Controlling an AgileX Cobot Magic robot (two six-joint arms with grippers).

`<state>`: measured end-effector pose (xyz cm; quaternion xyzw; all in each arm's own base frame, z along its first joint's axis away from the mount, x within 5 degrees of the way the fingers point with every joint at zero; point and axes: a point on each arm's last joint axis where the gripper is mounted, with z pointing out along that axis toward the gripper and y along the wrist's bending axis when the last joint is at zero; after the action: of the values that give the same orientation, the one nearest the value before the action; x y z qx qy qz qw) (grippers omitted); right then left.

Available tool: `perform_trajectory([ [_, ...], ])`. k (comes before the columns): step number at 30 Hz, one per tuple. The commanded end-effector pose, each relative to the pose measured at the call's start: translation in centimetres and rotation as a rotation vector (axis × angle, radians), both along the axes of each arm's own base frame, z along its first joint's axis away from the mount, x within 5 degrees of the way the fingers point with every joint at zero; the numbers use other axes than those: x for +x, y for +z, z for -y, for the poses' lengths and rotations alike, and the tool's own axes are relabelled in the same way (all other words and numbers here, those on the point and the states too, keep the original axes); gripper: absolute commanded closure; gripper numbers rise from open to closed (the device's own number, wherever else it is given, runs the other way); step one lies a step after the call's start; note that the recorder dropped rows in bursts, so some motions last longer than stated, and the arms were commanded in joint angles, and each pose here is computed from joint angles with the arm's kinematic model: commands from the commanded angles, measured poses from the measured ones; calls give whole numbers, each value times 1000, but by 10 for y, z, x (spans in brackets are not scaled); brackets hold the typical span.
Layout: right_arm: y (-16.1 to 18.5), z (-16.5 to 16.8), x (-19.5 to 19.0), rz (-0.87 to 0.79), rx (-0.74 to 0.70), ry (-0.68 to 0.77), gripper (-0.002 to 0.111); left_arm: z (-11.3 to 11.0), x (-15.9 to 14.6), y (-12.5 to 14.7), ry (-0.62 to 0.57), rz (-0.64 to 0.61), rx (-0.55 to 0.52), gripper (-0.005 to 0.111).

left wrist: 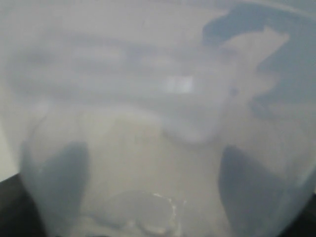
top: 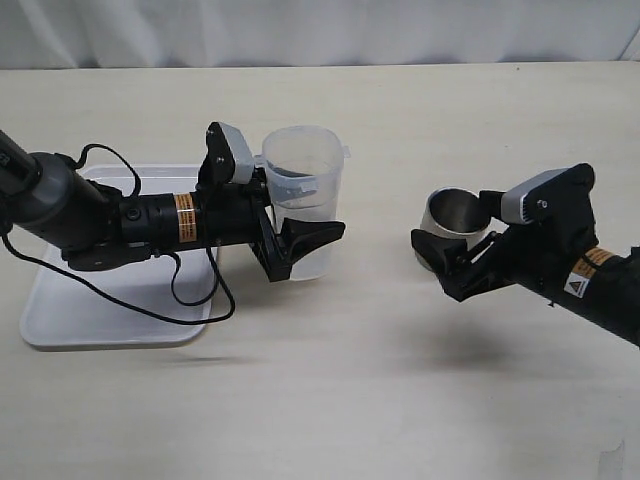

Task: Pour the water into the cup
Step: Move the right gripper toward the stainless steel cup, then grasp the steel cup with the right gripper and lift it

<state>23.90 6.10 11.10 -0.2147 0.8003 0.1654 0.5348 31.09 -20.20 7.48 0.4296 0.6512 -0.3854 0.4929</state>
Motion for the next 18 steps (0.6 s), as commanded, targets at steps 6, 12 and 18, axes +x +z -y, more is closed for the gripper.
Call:
perform_trajectory([
  [6,-9,1,5,-4,-28,-10,15,1,2,1,11,2,-2,107],
  [12,-5,-1,6,37,-3,8,15,1,2,1,11,2,-2,107],
  [18,1,-6,5,97,32,64,15,1,2,1,11,2,-2,107],
])
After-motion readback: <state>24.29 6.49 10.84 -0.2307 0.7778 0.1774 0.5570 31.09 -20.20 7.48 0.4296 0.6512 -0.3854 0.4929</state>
